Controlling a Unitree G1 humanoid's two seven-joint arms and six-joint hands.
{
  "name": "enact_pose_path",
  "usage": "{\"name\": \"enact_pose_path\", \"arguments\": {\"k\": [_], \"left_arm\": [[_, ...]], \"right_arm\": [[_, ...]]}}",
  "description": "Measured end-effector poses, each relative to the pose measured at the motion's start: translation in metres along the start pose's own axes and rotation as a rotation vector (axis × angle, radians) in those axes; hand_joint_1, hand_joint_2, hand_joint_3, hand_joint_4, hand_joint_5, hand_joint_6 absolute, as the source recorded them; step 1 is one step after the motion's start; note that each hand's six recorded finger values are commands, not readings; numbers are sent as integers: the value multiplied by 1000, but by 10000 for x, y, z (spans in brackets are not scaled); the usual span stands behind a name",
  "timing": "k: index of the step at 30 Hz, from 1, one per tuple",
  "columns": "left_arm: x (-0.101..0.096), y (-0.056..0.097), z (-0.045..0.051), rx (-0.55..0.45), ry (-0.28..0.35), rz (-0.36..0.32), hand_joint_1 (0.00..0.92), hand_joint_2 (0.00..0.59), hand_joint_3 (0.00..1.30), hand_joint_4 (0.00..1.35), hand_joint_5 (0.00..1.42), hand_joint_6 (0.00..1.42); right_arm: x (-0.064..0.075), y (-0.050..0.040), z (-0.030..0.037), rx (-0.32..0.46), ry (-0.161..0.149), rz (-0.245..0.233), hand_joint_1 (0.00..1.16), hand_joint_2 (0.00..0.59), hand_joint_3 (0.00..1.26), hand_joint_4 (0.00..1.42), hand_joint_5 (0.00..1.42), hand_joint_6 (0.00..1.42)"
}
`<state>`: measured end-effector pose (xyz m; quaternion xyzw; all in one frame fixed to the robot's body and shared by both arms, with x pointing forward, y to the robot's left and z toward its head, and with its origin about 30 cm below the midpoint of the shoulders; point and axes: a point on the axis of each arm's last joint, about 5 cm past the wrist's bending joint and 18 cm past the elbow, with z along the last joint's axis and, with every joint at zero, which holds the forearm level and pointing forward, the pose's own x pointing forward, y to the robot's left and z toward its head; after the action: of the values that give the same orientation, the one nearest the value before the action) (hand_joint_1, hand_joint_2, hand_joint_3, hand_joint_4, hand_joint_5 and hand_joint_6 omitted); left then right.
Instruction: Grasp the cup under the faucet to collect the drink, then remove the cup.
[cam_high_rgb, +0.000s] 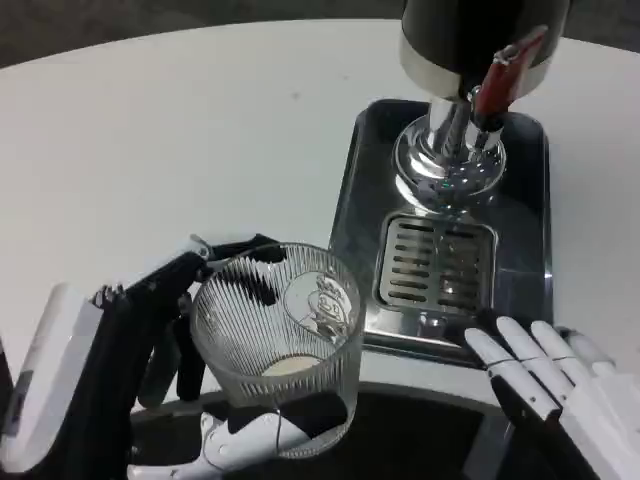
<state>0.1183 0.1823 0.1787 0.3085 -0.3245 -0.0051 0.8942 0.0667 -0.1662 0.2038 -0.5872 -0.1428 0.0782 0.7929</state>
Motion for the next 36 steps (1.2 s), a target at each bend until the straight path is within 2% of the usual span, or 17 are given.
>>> {"name": "enact_pose_path", "arguments": {"k": [2,6,13,17,22,28,32,36], "left_arm": [[4,-6,2,-3,-3,-1,554,47,955,1060,1257,1424],[25,-32,14,-15,-17,-8,554,47,955,1060,1257,1424],[66,-48,22,-10,-40,-8,554,46,960,1060,1257,1424],[83,-65,22,-6,-44,-6,554,46,959,1060,1257,1424],[139,-132,-8,-4,-51,-23,554,46,959,1060,1257,1424],[256,-246,-122,21,-32,-51,554,46,960,1060,1257,1424],[390,-315,-249,40,-12,-63,554,46,958,1063,1257,1424],[525,-339,-319,59,-23,-63,554,46,955,1062,1257,1424]], "right_arm": [[-2,-3,-4,0,2,0,435,464,74,0,0,0],[-6,-11,-15,9,4,-3,433,485,74,0,0,0],[-15,-23,-33,17,12,-5,432,490,74,0,0,0],[-16,-25,-36,15,12,10,431,492,74,0,0,0],[-22,-33,-47,19,22,2,428,488,74,0,0,0],[-58,-58,-86,30,46,-9,424,486,81,0,0,0],[-125,-65,-106,37,59,9,421,485,82,0,0,0],[-158,-83,-130,34,75,8,420,485,83,0,0,0]]}}
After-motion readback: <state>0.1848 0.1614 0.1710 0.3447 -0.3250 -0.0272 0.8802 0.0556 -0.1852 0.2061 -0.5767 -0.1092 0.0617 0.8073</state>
